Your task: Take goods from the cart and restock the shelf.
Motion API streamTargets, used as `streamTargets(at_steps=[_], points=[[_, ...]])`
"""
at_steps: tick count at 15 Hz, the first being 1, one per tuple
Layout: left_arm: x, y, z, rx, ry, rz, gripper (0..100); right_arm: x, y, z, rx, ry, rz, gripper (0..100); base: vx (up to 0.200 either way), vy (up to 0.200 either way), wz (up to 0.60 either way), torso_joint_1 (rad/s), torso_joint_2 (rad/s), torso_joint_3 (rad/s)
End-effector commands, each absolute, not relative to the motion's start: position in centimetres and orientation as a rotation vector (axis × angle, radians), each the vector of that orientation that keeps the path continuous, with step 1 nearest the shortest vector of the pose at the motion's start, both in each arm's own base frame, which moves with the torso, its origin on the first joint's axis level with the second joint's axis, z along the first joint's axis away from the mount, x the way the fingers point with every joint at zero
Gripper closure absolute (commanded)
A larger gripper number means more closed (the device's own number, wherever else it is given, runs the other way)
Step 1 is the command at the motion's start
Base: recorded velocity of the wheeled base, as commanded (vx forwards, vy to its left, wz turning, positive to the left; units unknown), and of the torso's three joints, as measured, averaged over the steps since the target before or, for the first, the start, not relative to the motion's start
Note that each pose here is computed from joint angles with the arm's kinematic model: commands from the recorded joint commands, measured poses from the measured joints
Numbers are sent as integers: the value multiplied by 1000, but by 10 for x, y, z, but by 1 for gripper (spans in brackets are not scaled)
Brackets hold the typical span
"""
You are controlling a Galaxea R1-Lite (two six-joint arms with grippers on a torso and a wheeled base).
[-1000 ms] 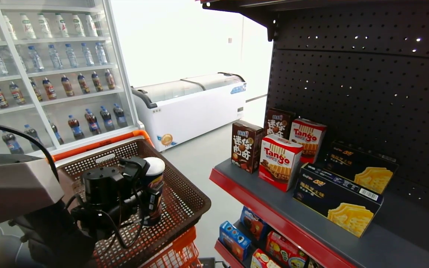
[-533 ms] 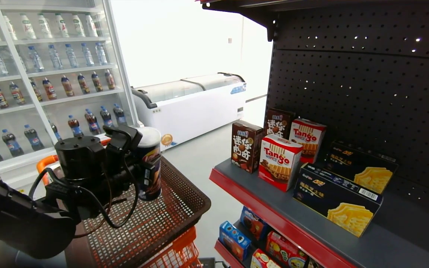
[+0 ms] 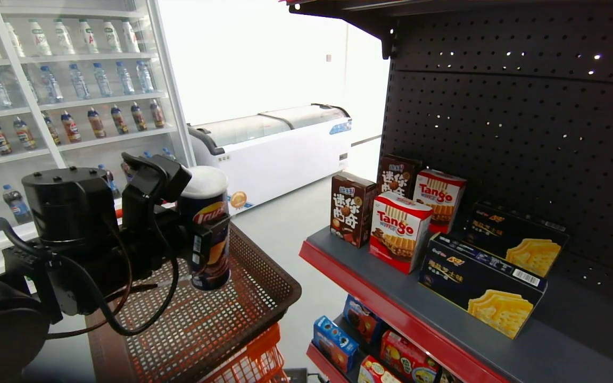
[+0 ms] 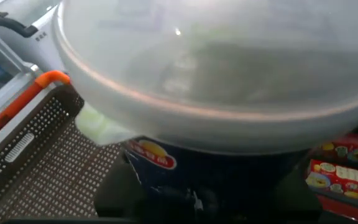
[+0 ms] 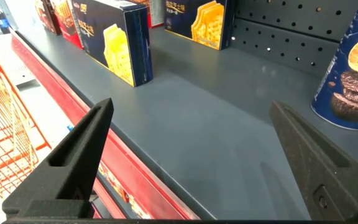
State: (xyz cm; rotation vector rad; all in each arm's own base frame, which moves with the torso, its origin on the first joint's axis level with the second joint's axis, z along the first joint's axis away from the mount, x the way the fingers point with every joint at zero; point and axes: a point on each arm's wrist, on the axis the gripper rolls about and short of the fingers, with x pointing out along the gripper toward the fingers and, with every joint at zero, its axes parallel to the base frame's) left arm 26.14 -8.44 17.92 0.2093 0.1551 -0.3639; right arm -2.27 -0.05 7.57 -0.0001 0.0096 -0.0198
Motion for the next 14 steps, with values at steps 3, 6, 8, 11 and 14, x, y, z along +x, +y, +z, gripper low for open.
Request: streamTargets(at_steps=[3,6,8,11,14], points=[[258,-88,207,191,57,-367,100,-23,-1,76,0,11,-21,0,0,0,0,0,0,0],[249,-86,214,190,63,-397,100,-23,-1,76,0,11,-20,0,0,0,0,0,0,0],[237,-88,217,196,108,-439,100,-23,-1,76,0,11,-20,0,0,0,0,0,0,0],[221,-90,223,202,143,-471,100,-23,-1,76,0,11,-20,0,0,0,0,0,0,0],[212,-89,228,153,187,-482,100,-23,-1,76,0,11,-21,0,0,0,0,0,0,0]])
